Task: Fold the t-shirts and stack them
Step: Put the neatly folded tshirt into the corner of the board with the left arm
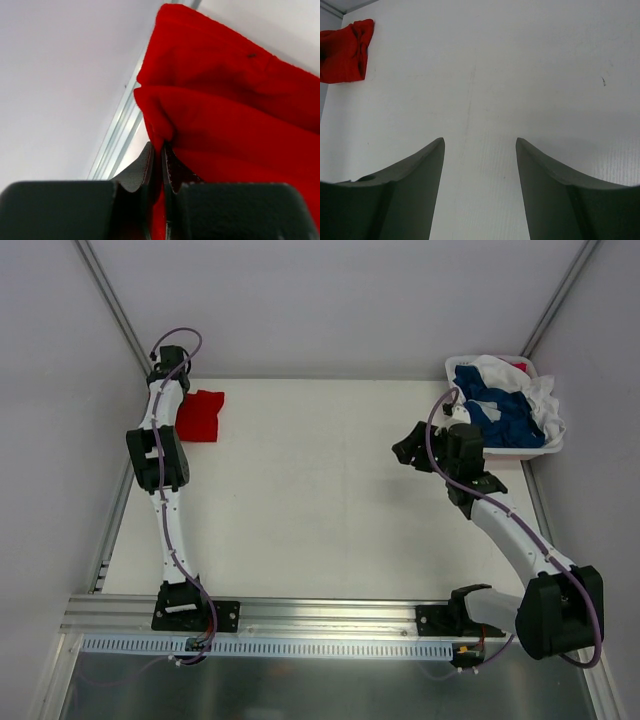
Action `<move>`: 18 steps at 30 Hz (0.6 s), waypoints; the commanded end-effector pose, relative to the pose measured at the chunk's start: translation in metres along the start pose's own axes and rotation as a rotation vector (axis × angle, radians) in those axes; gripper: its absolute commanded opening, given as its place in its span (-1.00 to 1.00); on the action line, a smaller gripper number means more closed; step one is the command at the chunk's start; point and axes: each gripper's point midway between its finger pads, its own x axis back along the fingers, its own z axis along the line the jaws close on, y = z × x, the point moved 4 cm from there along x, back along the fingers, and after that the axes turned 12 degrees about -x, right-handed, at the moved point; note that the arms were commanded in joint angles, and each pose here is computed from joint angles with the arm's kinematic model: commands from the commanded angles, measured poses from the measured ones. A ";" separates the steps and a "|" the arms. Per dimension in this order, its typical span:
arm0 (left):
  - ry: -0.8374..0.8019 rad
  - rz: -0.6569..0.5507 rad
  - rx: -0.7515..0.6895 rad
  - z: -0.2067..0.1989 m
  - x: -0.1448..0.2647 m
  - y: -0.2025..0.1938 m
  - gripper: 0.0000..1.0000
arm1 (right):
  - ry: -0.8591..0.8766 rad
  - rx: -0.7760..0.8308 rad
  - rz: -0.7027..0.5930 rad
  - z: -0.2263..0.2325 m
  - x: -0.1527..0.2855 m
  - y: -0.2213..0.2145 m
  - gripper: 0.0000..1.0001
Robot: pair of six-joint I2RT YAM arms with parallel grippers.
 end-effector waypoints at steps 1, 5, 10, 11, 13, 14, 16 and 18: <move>0.041 -0.101 0.016 0.017 -0.002 0.029 -1.00 | 0.065 -0.002 -0.052 0.013 0.012 0.012 0.25; 0.039 -0.179 0.014 0.018 -0.006 0.048 -1.00 | 0.062 -0.006 -0.043 0.010 0.011 0.009 0.25; 0.033 -0.200 -0.010 0.010 -0.018 0.049 -1.00 | 0.067 -0.012 -0.032 0.008 0.009 0.005 0.25; 0.036 -0.203 -0.015 0.010 -0.019 0.050 -1.00 | 0.067 -0.015 -0.031 0.008 0.009 0.005 0.24; 0.036 -0.212 -0.017 0.007 -0.024 0.050 -1.00 | 0.064 -0.012 -0.029 0.007 0.009 0.004 0.25; 0.041 -0.211 -0.019 0.007 -0.026 0.050 -1.00 | 0.064 -0.014 -0.026 0.007 0.008 0.003 0.24; 0.049 -0.215 -0.020 0.007 -0.029 0.050 -1.00 | 0.060 -0.013 -0.025 0.006 0.008 0.003 0.24; 0.052 -0.215 -0.015 0.009 -0.033 0.049 -1.00 | 0.057 -0.013 -0.023 0.005 0.008 0.001 0.25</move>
